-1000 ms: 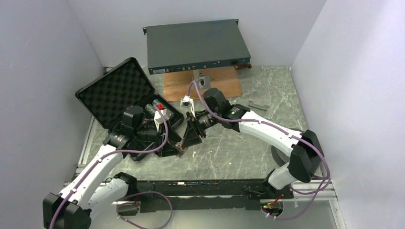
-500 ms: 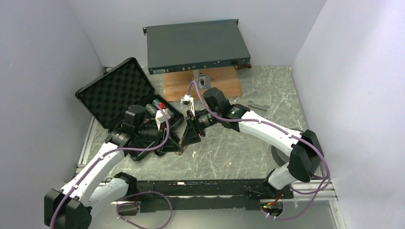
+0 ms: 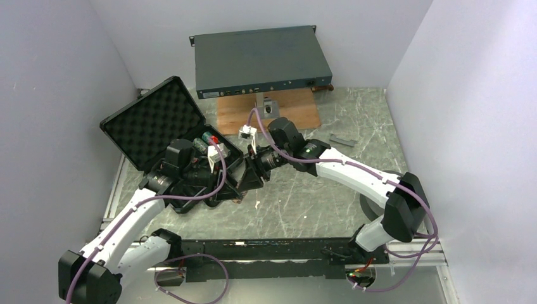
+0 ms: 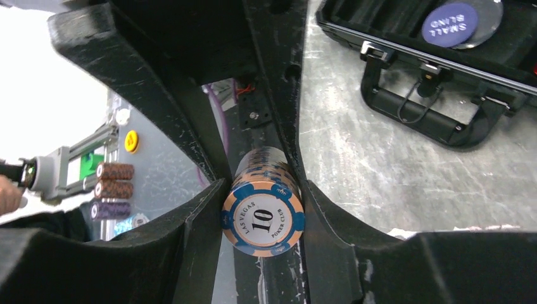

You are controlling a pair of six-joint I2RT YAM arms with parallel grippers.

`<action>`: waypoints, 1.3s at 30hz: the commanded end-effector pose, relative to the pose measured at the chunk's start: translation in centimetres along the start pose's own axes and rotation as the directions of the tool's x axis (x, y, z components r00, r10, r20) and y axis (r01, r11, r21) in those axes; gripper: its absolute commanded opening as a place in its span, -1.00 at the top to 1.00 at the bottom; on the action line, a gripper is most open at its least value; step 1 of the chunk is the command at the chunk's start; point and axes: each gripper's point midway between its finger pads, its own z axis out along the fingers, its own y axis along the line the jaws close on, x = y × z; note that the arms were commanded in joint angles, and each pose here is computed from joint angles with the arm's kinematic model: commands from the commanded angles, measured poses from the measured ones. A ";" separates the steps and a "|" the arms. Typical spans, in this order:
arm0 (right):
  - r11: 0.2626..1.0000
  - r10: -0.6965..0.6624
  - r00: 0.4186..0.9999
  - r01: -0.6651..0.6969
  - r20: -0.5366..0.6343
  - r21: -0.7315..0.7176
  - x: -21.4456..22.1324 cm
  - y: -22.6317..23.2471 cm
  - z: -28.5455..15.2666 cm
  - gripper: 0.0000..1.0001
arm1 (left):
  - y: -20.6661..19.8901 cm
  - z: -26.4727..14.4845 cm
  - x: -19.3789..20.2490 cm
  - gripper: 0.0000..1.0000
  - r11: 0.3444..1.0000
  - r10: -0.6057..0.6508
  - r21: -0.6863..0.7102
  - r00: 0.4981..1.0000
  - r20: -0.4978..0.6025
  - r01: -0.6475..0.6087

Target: Pack up texas hold em set

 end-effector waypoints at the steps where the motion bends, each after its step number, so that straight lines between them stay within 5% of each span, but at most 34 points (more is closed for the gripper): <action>1: 0.985 -0.016 0.996 0.001 0.086 0.171 -2.7 -2.4 -0.4 -0.01 | 0.7 -0.5 -2.0 1.00 0.992 0.102 -0.078 0.995 0.022 -0.100; 10: 0.921 0.013 0.987 -0.075 0.162 0.382 -3.7 -5.3 -2.4 -0.62 | 1.8 -0.8 -2.1 1.00 0.983 0.109 -0.152 0.994 0.015 -0.106; 17: 0.721 -0.014 0.956 -0.194 0.294 0.665 -4.8 -9.7 -7.2 -0.73 | 4.0 -1.4 -2.1 1.00 0.956 0.085 -0.282 0.996 0.006 -0.080; 24: 0.459 -0.134 0.923 -0.264 0.360 0.848 -4.5 -12.7 -13.0 -0.79 | 9.5 -4.2 -1.7 1.00 0.795 -0.040 -0.606 0.999 0.007 0.036; 39: 0.336 -0.172 0.910 -0.304 0.376 0.891 -4.1 -13.7 -15.4 -0.94 | 13.0 -7.8 -0.6 1.00 0.538 -0.178 -0.808 0.969 0.169 0.240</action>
